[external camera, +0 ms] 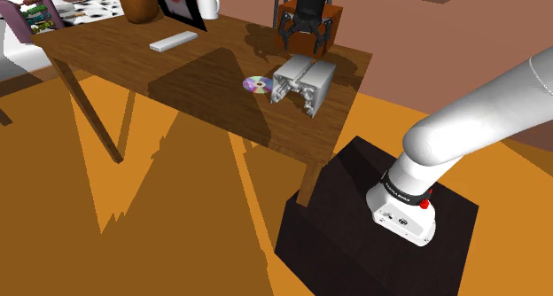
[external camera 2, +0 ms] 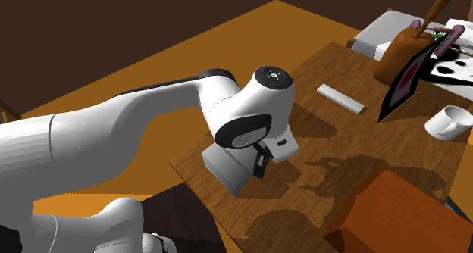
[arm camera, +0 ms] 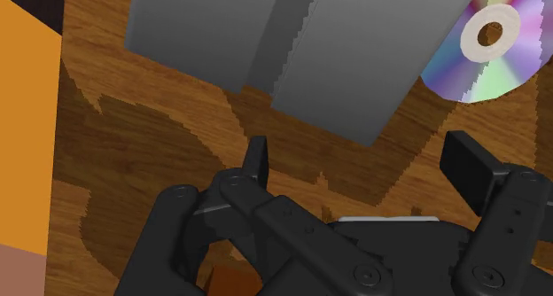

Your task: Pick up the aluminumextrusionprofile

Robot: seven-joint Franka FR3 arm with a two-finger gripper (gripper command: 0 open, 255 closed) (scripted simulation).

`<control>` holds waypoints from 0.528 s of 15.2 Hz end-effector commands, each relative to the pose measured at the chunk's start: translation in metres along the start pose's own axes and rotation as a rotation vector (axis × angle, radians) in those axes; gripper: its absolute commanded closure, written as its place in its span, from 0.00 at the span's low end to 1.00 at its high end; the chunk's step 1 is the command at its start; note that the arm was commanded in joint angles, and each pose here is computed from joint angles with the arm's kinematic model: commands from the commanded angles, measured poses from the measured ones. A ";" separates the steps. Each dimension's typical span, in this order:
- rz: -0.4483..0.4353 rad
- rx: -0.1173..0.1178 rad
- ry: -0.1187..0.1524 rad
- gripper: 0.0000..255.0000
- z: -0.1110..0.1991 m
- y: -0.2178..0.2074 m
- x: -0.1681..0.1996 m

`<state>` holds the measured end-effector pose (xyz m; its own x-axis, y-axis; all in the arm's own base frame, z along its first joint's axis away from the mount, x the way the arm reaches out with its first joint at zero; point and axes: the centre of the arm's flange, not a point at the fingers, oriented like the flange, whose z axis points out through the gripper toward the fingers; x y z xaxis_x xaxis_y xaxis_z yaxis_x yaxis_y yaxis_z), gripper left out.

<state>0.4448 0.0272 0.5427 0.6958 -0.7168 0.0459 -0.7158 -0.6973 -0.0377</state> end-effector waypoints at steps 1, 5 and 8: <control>0.000 0.001 0.001 0.00 0.003 0.000 -0.001; 0.000 0.001 0.001 1.00 0.004 0.000 -0.001; 0.000 0.001 0.001 1.00 0.004 0.000 0.000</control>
<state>0.4443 0.0271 0.5394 0.6953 -0.7171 0.0479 -0.7161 -0.6969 -0.0393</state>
